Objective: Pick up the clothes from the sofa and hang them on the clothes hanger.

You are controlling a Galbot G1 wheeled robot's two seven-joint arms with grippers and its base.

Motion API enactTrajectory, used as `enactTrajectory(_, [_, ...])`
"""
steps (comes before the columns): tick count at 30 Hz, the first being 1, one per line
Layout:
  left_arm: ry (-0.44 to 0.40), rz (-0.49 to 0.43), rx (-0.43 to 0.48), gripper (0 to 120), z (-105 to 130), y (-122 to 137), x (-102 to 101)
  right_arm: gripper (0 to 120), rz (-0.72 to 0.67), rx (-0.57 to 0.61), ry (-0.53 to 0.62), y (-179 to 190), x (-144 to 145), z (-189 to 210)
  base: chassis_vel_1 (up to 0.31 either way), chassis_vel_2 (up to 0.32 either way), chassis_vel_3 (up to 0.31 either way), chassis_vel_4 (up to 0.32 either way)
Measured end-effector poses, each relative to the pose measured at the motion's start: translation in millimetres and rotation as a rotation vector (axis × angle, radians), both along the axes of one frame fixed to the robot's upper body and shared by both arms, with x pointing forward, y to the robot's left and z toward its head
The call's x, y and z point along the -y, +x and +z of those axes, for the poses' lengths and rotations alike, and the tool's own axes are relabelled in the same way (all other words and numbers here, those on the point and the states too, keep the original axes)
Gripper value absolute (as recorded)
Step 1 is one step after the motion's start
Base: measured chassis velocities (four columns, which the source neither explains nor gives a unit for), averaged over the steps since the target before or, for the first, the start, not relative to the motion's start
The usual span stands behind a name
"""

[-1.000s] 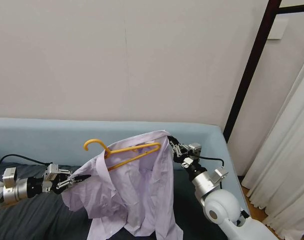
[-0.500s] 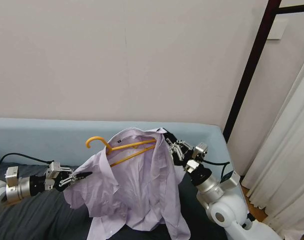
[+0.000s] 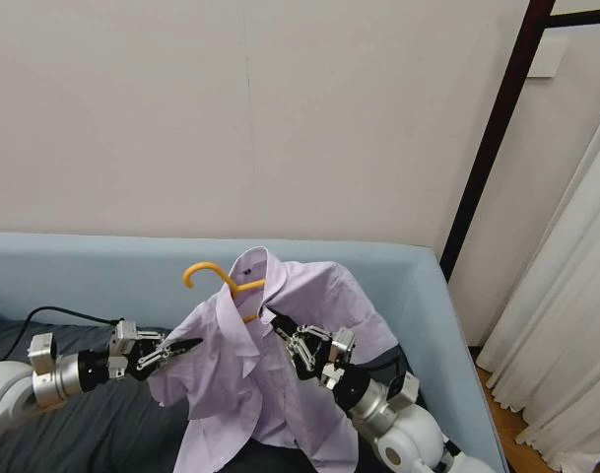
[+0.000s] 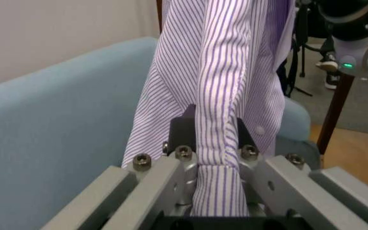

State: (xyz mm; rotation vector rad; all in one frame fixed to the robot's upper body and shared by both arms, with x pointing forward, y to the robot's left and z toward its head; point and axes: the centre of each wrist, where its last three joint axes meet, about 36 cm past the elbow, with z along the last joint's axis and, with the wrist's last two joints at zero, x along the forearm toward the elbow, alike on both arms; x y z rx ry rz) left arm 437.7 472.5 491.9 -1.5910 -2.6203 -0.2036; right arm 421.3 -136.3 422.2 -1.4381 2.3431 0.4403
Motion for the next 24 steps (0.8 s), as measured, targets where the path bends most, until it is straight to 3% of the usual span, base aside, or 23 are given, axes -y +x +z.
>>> enactTrajectory(15, [0.043, -0.058, -0.048, 3, -23.7, -3.9, 7.0, 0, 0.062, -0.056, 0.125, -2.8, -3.5, 17.6, 0.0, 0.0, 0.0, 0.0])
enactTrajectory(24, [0.026, -0.042, -0.031, 3, -17.1, 3.1, 1.7, 0, 0.05, -0.075, 0.062, -12.2, -1.8, 5.3, 0.0, 0.0, 0.0, 0.0])
